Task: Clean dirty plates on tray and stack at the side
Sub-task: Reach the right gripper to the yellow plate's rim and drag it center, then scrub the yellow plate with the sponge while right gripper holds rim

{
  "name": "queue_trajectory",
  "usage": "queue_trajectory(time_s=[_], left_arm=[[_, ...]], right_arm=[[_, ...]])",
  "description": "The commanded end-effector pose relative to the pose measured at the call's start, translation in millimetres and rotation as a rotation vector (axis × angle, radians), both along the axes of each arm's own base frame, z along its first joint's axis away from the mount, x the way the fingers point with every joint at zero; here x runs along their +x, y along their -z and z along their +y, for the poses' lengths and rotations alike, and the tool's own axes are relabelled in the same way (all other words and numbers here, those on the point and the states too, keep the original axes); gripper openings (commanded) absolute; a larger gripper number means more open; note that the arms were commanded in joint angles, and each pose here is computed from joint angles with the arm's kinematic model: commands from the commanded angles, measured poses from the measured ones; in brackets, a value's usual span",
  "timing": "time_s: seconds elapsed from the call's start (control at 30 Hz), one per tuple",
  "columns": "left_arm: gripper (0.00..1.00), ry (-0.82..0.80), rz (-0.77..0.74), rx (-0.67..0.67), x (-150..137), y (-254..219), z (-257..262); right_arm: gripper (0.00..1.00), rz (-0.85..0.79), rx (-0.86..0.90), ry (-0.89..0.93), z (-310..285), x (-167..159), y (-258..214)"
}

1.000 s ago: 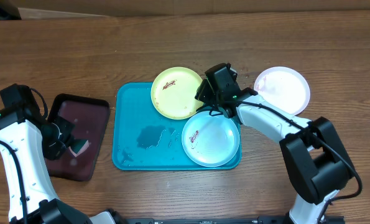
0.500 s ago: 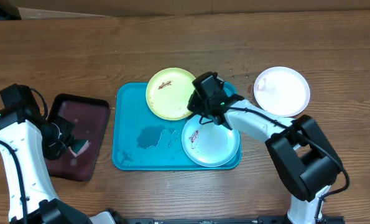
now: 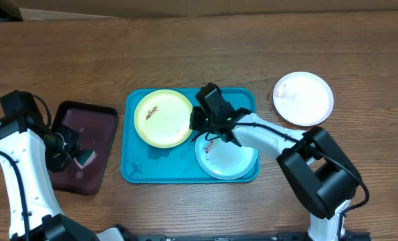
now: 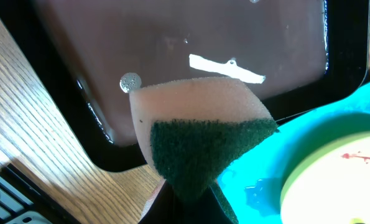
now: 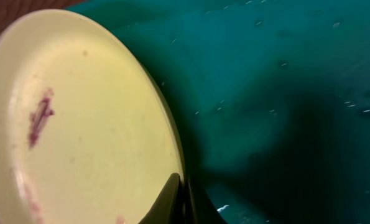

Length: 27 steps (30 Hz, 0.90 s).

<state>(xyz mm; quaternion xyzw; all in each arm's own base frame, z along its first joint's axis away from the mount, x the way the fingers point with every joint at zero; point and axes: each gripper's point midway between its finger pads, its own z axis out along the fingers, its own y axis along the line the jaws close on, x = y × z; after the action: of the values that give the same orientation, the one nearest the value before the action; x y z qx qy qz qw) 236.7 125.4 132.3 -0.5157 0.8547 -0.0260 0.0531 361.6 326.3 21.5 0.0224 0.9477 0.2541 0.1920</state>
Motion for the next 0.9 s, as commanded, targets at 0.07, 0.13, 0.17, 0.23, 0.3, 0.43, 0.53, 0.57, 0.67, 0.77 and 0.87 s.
queue_trajectory(time_s=[0.07, 0.13, 0.17, 0.23, 0.3, 0.43, 0.53, 0.57, 0.67, 0.77, 0.87], left_arm=[[0.04, 0.013, 0.0, -0.005, -1, 1, 0], [0.04, 0.013, 0.0, -0.005, -1, 1, 0], [0.04, 0.013, 0.0, -0.005, -1, 1, 0], [0.04, 0.018, -0.002, -0.007, 0, 1, -1], [0.04, 0.067, -0.027, -0.034, 4, 1, -7], [0.04, 0.237, -0.141, -0.122, 24, -5, -28], [0.04, 0.289, -0.166, -0.139, 29, -7, -37], [0.04, 0.293, -0.165, -0.138, 29, -6, -37], [0.04, 0.304, -0.167, -0.136, 31, -7, -40], [0.04, 0.309, -0.169, -0.135, 32, -7, -41], [0.04, 0.311, -0.169, -0.135, 32, -7, -41]], right_arm=[[0.04, -0.014, -0.017, -0.167, 17, -21, 4], [0.04, -0.006, -0.024, -0.203, 20, -29, 6], [0.04, -0.006, -0.032, -0.219, 21, -32, 7], [0.04, -0.018, -0.047, -0.253, 22, -35, 8], [0.04, -0.039, -0.064, -0.305, 24, -38, 8], [0.12, -0.078, -0.07, -0.446, 32, -50, 7], [0.42, -0.061, -0.062, -0.456, 34, -54, 7], [0.52, -0.056, -0.05, -0.464, 35, -56, 6], [0.52, -0.036, -0.051, -0.465, 37, -57, 2], [0.52, -0.005, -0.068, -0.464, 35, -59, -1], [0.5, 0.03, -0.089, -0.459, 29, -64, 2]])
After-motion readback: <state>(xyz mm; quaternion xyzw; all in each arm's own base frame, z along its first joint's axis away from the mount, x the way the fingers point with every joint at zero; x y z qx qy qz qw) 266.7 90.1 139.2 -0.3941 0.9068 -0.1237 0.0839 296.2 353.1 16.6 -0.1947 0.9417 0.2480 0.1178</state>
